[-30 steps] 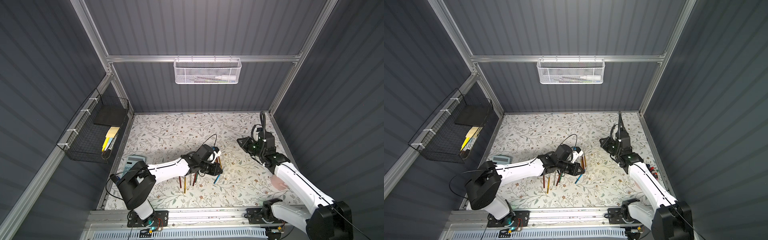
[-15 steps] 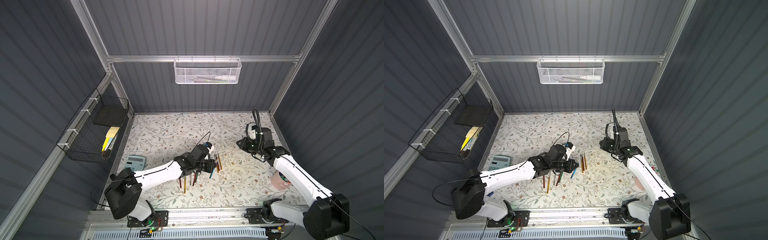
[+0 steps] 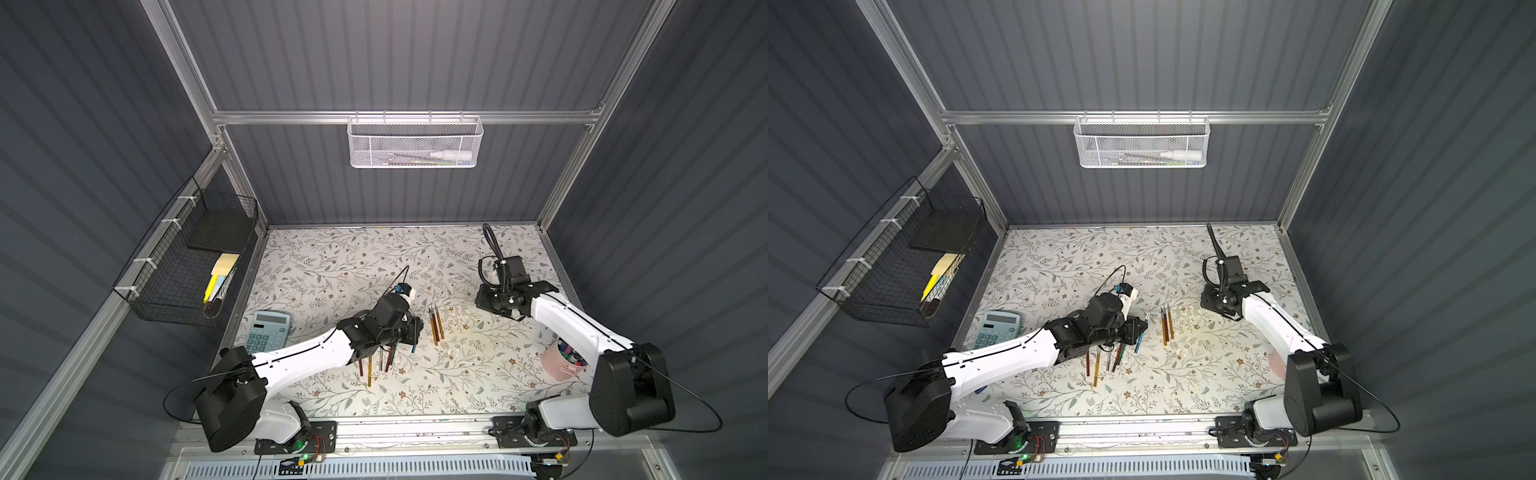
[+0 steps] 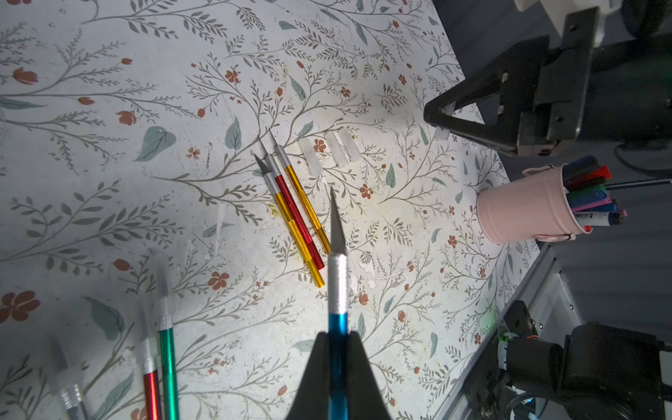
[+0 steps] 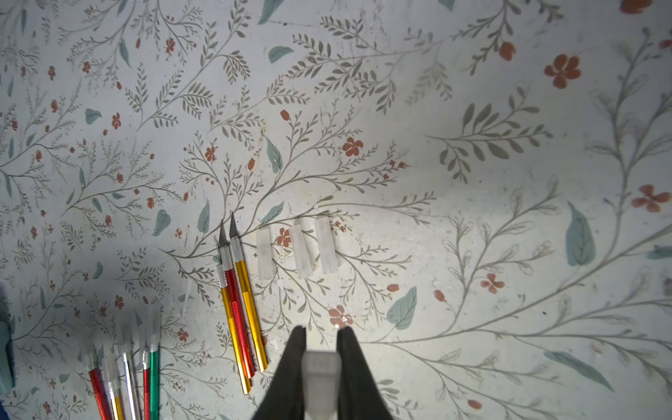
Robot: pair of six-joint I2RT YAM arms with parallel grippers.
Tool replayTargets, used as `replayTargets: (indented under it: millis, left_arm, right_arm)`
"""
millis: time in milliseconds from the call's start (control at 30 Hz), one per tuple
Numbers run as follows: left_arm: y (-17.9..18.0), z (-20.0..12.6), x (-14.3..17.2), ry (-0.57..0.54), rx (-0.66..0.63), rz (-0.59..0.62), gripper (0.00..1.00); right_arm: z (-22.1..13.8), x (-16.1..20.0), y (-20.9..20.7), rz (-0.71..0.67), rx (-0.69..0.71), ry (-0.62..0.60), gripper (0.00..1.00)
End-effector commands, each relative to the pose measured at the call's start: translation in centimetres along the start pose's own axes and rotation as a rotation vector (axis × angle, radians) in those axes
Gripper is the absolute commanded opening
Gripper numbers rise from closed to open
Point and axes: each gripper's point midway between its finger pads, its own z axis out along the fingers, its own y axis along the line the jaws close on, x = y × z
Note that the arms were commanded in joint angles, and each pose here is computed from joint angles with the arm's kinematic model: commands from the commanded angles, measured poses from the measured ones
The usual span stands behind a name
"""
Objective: Remove protective caps from carving knives
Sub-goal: Place the protective sleeve at the center of the board.
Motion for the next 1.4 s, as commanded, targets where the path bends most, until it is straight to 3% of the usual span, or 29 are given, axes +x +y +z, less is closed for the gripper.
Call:
replayTargets:
  millis: [0, 567, 933, 1367]
  left_arm:
    - [0.2, 0.1, 0.3, 0.012, -0.016, 0.002, 0.01]
    - [0.4, 0.3, 0.6, 0.033, -0.029, 0.013, 0.01]
    - [0.2, 0.8, 0.6, 0.048, -0.028, 0.015, 0.0]
    - [0.1, 1.0, 0.6, 0.056, -0.025, 0.015, 0.0]
  right_arm:
    - [1.0, -0.2, -0.9, -0.048, 0.064, 0.023, 0.1]
    - [6.4, 0.4, -3.0, -0.077, 0.178, 0.149, 0.11]
    - [7.8, 0.9, -3.2, -0.073, 0.184, 0.18, 0.13]
    - [8.3, 1.6, -3.4, -0.066, 0.184, 0.189, 0.23]
